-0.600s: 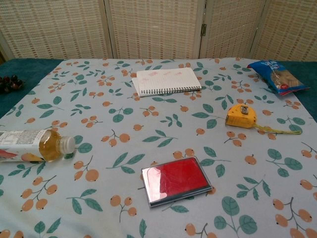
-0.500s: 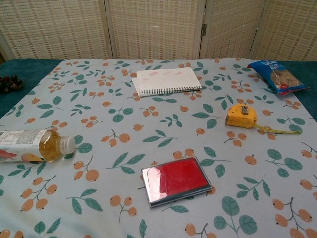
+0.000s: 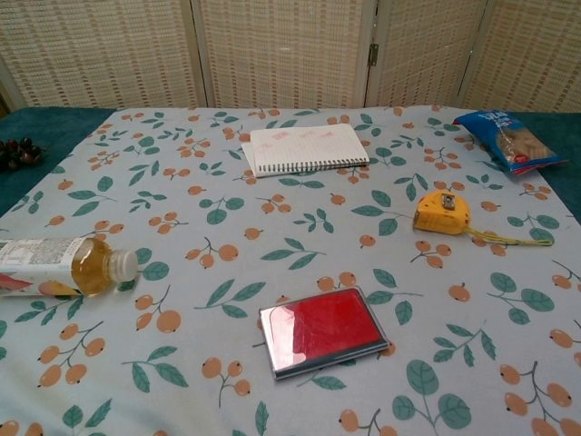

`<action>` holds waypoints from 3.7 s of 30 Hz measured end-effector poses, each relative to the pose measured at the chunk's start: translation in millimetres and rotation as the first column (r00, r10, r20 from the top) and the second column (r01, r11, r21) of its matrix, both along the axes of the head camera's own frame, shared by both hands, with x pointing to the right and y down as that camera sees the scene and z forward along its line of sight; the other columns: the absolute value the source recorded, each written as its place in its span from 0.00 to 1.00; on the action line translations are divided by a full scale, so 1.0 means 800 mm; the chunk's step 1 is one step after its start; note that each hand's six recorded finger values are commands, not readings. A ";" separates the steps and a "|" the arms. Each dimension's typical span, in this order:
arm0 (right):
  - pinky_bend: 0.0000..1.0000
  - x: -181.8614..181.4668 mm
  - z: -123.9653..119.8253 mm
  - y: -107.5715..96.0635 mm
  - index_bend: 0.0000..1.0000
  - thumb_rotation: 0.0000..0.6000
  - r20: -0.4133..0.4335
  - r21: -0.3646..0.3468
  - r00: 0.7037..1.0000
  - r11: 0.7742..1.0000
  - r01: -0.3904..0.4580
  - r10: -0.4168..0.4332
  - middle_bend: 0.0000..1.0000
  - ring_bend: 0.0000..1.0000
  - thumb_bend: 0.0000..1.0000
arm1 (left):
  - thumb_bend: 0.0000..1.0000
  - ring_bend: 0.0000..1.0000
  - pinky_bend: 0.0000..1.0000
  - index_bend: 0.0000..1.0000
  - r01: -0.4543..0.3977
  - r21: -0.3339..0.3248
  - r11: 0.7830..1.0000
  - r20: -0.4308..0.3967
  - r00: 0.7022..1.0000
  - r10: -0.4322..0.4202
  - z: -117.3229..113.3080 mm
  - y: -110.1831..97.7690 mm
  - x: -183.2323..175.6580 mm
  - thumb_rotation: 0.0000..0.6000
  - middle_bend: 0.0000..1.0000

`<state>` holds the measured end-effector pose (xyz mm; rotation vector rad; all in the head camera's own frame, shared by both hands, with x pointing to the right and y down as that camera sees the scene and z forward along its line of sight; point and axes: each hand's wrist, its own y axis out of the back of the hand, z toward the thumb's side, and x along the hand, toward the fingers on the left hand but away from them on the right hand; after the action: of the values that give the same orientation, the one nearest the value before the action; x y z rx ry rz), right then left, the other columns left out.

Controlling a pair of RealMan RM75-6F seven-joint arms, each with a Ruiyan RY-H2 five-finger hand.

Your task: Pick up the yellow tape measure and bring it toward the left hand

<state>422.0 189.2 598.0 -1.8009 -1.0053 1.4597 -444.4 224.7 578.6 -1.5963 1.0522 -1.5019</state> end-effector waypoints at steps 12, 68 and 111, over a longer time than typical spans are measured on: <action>0.02 -0.093 0.092 -0.059 0.03 1.00 -0.027 -0.193 0.992 0.974 0.116 -0.123 0.10 0.11 0.46 | 0.25 0.09 0.00 0.14 0.004 -0.008 1.000 -0.007 1.000 -0.004 0.000 0.000 0.002 1.00 0.09; 0.02 -0.300 0.154 -0.098 0.52 1.00 0.488 -0.214 0.872 0.974 0.071 0.044 0.43 0.33 0.46 | 0.26 0.13 0.00 0.14 -0.204 0.073 0.976 -0.425 0.879 0.216 0.033 -0.097 0.178 1.00 0.10; 0.02 -0.427 0.152 -0.057 0.52 1.00 0.782 -0.212 0.620 0.964 0.158 0.070 0.42 0.33 0.46 | 0.30 0.13 0.00 0.13 -0.380 0.127 0.916 -0.441 0.805 0.396 0.068 -0.132 0.369 1.00 0.10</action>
<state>80.2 143.4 719.8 -2.7567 -1.1736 0.7301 -149.2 119.3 633.0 -2.0559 0.9037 -0.8431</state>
